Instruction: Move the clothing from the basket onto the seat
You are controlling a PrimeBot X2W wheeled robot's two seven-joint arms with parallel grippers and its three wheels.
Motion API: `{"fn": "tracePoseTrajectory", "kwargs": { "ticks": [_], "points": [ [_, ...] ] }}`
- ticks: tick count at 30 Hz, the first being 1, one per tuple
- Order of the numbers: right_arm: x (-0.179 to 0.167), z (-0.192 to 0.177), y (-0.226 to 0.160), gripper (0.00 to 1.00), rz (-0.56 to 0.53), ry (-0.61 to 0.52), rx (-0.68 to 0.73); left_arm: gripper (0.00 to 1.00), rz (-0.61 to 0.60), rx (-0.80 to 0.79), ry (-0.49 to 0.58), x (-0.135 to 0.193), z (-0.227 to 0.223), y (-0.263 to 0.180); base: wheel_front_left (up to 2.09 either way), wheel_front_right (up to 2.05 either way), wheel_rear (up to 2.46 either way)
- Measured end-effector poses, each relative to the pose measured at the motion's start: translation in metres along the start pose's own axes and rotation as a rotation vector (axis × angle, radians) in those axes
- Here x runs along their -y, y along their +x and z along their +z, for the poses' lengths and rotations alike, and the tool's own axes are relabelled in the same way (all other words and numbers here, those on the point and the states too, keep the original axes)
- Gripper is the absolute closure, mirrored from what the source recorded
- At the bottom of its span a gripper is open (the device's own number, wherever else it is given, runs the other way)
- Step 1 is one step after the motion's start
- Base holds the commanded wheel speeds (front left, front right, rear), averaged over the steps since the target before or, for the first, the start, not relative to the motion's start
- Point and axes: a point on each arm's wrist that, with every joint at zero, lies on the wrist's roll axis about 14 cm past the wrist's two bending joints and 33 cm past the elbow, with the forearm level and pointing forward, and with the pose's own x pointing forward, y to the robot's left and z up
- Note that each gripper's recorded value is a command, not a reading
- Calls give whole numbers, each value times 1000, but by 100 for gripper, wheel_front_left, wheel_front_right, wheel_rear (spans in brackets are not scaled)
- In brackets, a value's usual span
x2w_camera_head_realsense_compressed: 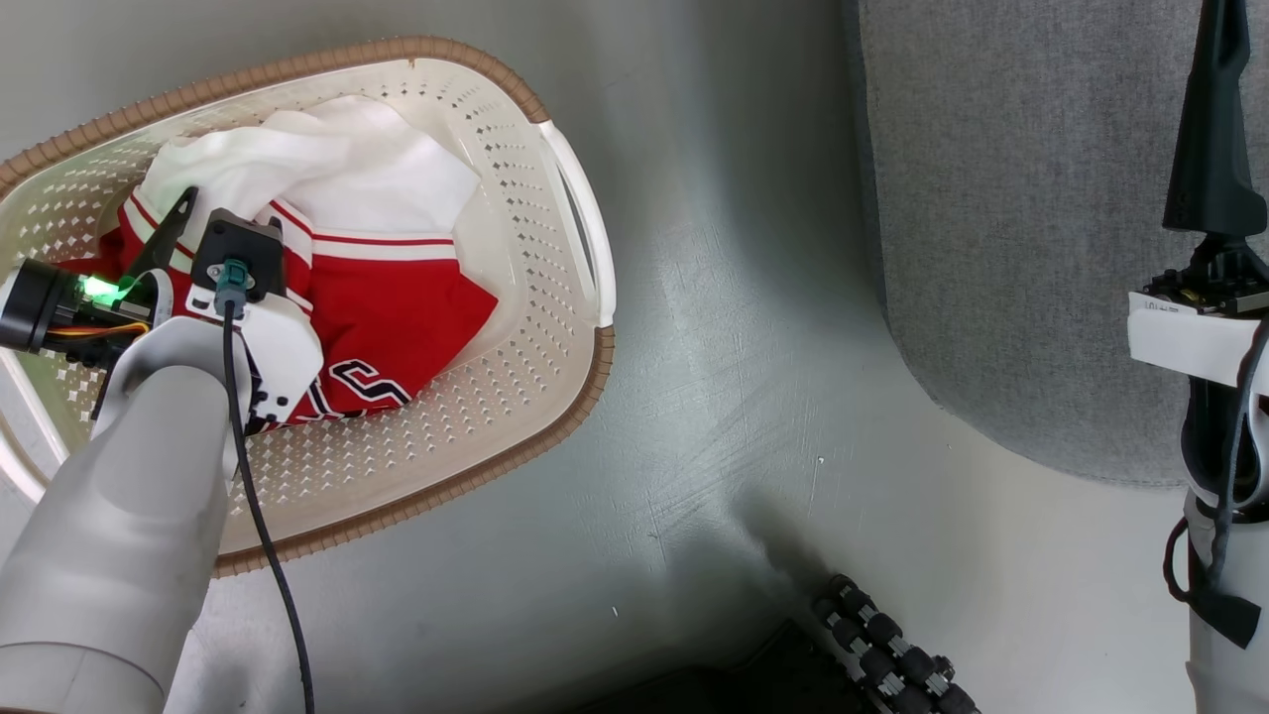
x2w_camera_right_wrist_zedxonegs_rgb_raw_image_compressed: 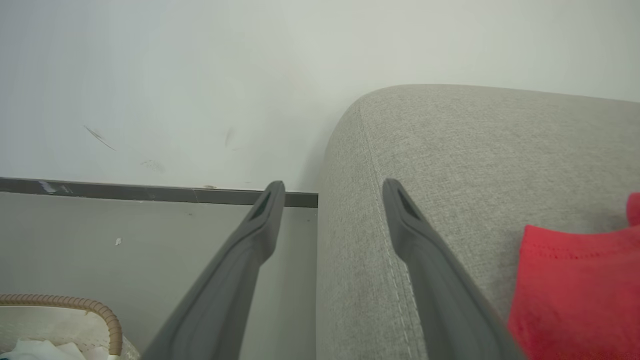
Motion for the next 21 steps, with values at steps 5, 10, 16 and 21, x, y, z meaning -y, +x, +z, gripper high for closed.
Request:
{"fn": "tracePoseTrajectory", "kwargs": {
  "ticks": [5, 10, 16, 21],
  "points": [
    [1, 1, 0, 0, -4, 1, 2, 100, -2, -6, 15, 3, 0, 0, 0, 0, 0],
    [3, 2, 0, 0, -10, 9, 6, 100, -20, -6, 39, 8, 1, -2, 0, 0, 0],
    [1, 10, 5, 0, -7, 19, 34, 100, -45, 41, 51, 13, 13, -6, 0, 0, 0],
    [0, 12, 6, 0, -5, 32, 36, 100, -54, 95, 63, 16, 30, -11, 0, 0, 0]
  ]
}}
